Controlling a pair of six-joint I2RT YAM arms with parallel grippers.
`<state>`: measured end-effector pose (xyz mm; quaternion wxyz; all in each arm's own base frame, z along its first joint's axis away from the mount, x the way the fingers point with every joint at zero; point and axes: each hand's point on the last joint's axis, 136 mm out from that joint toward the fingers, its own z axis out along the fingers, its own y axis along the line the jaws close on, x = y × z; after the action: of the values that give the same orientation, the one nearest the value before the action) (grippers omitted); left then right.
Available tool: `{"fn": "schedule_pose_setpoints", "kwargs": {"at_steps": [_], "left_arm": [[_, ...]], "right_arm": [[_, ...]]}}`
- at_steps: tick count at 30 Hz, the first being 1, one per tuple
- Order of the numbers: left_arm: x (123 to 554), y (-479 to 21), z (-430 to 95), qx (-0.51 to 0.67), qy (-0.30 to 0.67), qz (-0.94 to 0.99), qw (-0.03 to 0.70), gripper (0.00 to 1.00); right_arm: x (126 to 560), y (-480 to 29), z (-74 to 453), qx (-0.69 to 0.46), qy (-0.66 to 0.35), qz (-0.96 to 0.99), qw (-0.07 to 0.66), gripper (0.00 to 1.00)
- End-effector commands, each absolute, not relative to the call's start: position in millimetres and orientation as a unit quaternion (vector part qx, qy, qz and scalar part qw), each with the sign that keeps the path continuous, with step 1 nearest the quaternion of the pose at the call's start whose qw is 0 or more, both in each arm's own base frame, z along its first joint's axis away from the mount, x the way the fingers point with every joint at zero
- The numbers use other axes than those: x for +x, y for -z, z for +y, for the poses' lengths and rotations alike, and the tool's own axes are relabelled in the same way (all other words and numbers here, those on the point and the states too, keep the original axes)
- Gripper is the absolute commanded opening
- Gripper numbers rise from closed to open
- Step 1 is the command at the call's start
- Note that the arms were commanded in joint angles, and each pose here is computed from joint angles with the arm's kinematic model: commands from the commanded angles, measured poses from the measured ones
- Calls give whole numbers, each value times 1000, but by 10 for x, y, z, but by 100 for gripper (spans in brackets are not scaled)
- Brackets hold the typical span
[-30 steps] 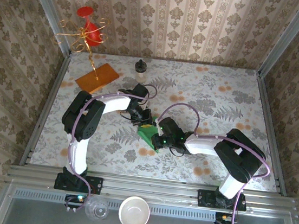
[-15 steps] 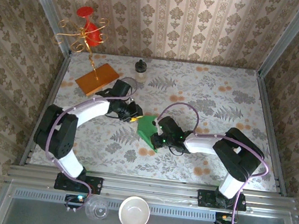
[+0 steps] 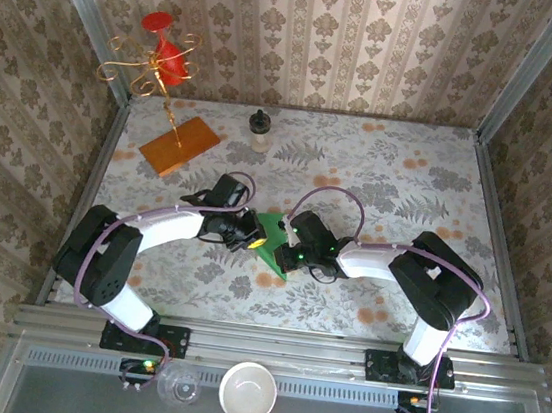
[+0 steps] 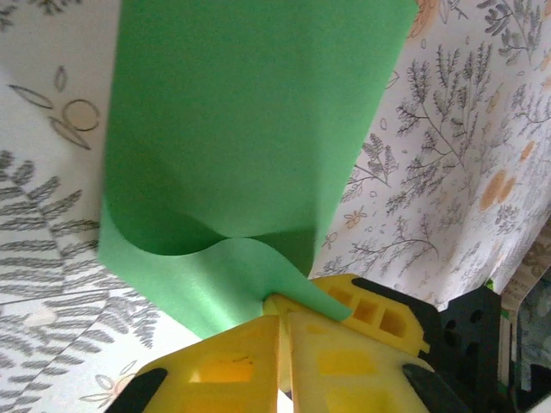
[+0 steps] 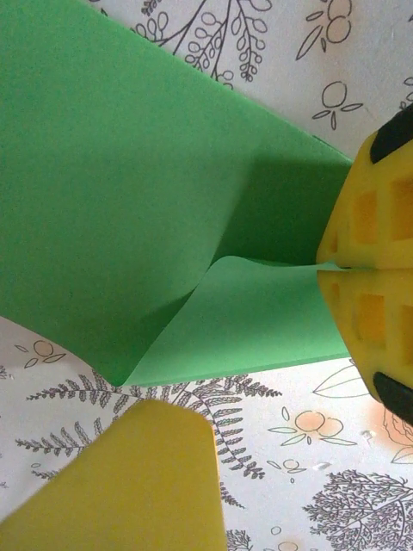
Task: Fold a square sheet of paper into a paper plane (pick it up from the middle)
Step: Third fold the triangle at the center of the table.
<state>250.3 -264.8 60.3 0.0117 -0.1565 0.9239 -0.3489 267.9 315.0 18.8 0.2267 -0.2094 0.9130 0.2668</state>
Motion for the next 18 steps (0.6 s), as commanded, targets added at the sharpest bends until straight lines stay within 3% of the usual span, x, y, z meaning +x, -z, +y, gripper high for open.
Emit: {"fn": "schedule_pose_setpoints", "kwargs": {"at_steps": [1,18], "left_arm": [[2524,-574,-2752,-170,358,918,5,12],[2367,-264,-2656,-224,326,918,-12,7]], "right_arm": [[2566,4,3080,-204,-253,928,181,0],[2574,56,3053,-200,-245,933,174,2]]}}
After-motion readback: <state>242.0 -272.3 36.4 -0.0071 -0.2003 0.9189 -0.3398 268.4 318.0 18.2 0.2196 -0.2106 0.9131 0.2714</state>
